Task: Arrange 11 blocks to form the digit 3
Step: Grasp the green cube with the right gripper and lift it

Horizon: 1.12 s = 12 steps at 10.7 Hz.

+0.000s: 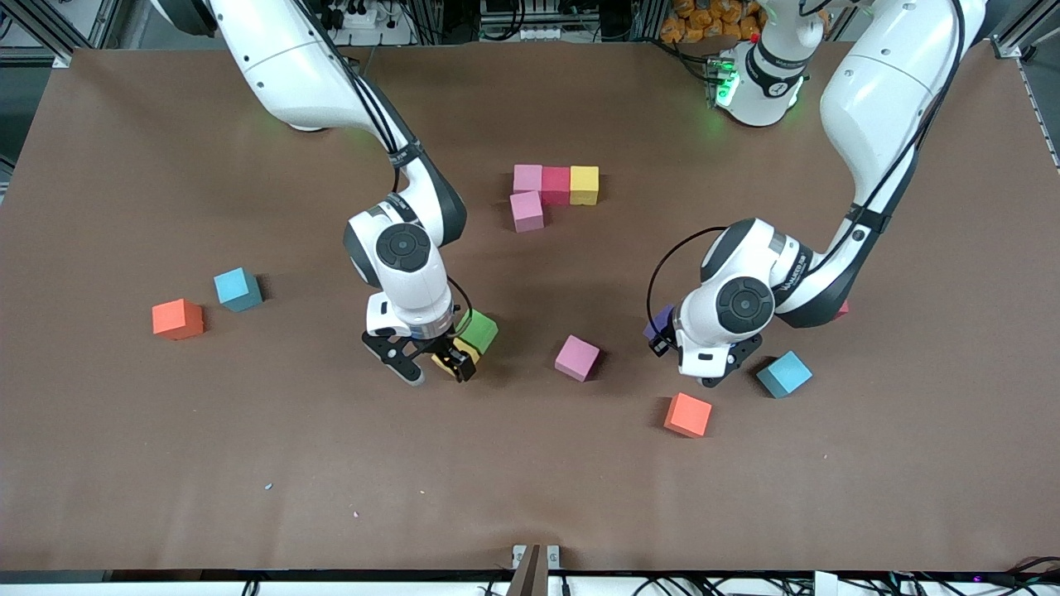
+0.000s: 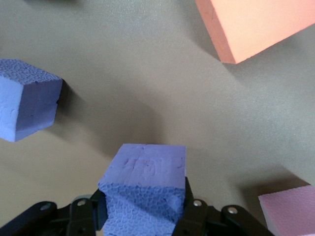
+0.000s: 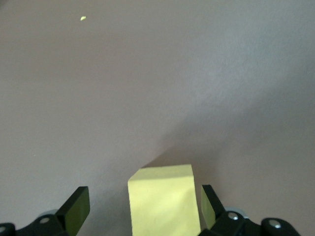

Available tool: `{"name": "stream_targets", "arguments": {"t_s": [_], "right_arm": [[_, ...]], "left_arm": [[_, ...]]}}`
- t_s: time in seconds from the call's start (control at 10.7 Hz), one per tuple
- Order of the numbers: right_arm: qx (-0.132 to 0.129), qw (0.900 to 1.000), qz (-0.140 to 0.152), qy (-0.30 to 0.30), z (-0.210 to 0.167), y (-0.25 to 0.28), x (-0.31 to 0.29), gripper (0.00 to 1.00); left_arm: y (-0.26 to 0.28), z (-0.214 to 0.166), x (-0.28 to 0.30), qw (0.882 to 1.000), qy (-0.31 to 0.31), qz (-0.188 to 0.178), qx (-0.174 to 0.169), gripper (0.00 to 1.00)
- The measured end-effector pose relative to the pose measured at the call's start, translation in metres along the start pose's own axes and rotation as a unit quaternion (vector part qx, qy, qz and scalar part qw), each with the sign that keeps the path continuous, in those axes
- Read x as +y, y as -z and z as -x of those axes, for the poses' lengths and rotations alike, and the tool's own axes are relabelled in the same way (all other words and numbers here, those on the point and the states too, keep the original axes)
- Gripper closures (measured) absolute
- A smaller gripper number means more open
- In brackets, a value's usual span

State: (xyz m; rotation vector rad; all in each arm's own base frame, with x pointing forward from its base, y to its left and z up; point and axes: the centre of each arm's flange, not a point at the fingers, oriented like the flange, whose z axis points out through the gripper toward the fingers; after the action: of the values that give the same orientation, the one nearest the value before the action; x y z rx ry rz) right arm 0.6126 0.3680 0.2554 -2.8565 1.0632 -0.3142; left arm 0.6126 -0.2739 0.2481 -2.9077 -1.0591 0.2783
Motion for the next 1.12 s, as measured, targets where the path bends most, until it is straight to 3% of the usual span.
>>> {"name": "stream_targets", "arguments": {"t_s": [0.84,1.12], "right_arm": [[-0.026,0.998,0.049,0.023,0.073,-0.032,0.008,0.0],[-0.029,0.998,0.053,0.028,0.081,-0.033,0.009,0.07]], "left_arm": [[0.0,0.0,0.0,1.0,0.0,0.0,0.0,0.44],[0.0,0.0,0.0,1.0,0.0,0.0,0.0,0.44]]}}
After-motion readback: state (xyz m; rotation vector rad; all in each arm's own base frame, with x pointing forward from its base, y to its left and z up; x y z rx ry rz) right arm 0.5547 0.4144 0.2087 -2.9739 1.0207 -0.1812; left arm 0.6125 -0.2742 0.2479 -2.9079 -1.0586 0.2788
